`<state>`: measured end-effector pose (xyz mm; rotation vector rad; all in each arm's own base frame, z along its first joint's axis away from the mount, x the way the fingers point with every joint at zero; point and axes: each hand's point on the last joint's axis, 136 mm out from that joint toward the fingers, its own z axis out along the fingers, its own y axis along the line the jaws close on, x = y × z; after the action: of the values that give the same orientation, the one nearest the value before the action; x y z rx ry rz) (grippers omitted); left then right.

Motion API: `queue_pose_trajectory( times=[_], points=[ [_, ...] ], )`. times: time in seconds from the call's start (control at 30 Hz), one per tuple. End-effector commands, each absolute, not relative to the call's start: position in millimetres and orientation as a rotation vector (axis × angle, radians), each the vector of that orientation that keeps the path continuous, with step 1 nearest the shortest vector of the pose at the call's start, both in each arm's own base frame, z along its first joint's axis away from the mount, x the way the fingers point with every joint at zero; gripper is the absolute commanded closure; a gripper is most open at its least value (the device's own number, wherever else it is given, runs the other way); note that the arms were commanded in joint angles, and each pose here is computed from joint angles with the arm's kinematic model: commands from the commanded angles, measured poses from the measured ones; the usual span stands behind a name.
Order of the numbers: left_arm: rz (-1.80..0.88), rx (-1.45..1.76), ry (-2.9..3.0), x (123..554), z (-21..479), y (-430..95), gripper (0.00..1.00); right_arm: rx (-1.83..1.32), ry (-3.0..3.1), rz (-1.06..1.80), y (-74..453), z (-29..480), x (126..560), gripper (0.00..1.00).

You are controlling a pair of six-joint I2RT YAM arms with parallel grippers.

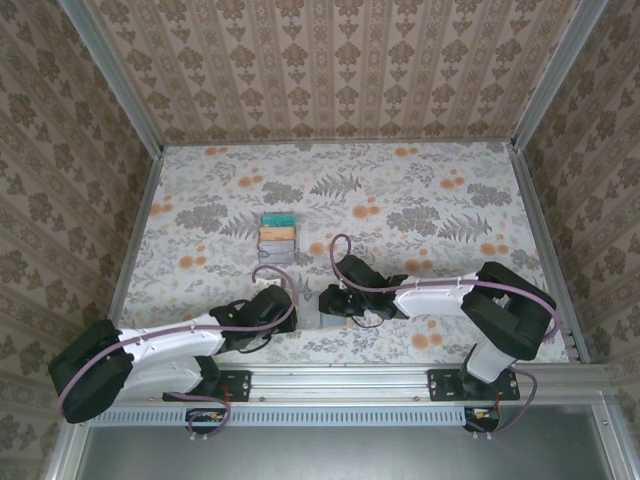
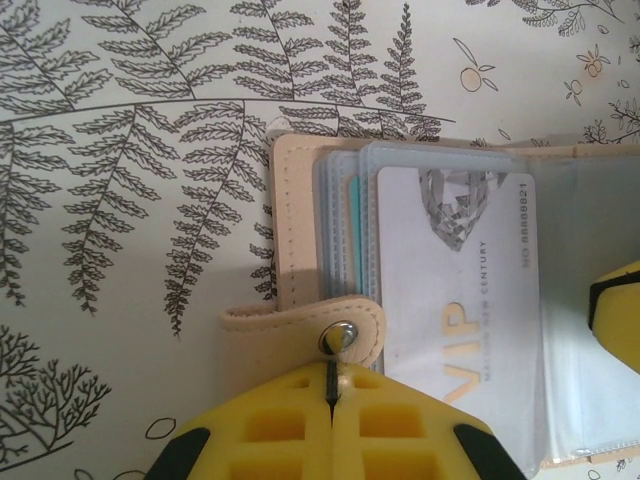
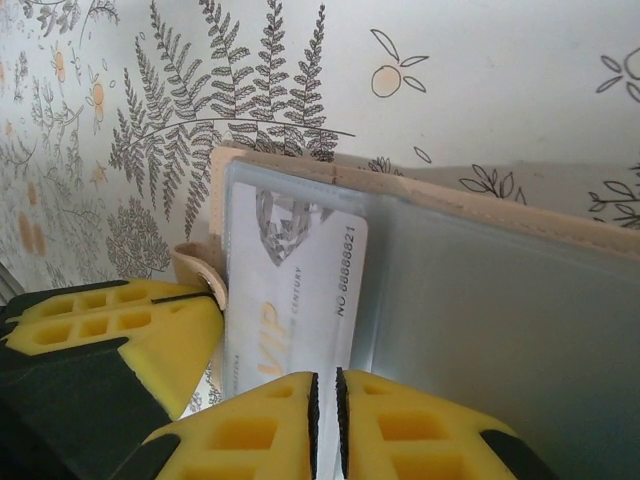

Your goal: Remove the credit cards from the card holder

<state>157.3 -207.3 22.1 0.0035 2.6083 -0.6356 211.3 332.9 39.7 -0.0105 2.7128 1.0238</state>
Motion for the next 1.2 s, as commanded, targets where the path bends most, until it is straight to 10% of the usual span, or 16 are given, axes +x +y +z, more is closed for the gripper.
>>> queue_pose_trajectory(
  times=[0.0, 0.73, 1.17],
  points=[
    [-0.529, 0.002, 2.668, 148.5, 4.5, -186.7, 1.0, -0.058, 2.735, 1.035, 339.8, 35.7, 207.4, 0.81],
    [-0.545, 0.028, 2.687, 147.5, 0.0, -195.4, 1.0, -0.072, 2.76, 1.089, 351.7, 27.1, 202.4, 0.81],
    [-0.482, -0.012, 2.712, 146.4, -5.7, -185.4, 1.0, -0.038, 2.737, 1.065, 336.9, 33.3, 202.5, 1.0]
  ],
)
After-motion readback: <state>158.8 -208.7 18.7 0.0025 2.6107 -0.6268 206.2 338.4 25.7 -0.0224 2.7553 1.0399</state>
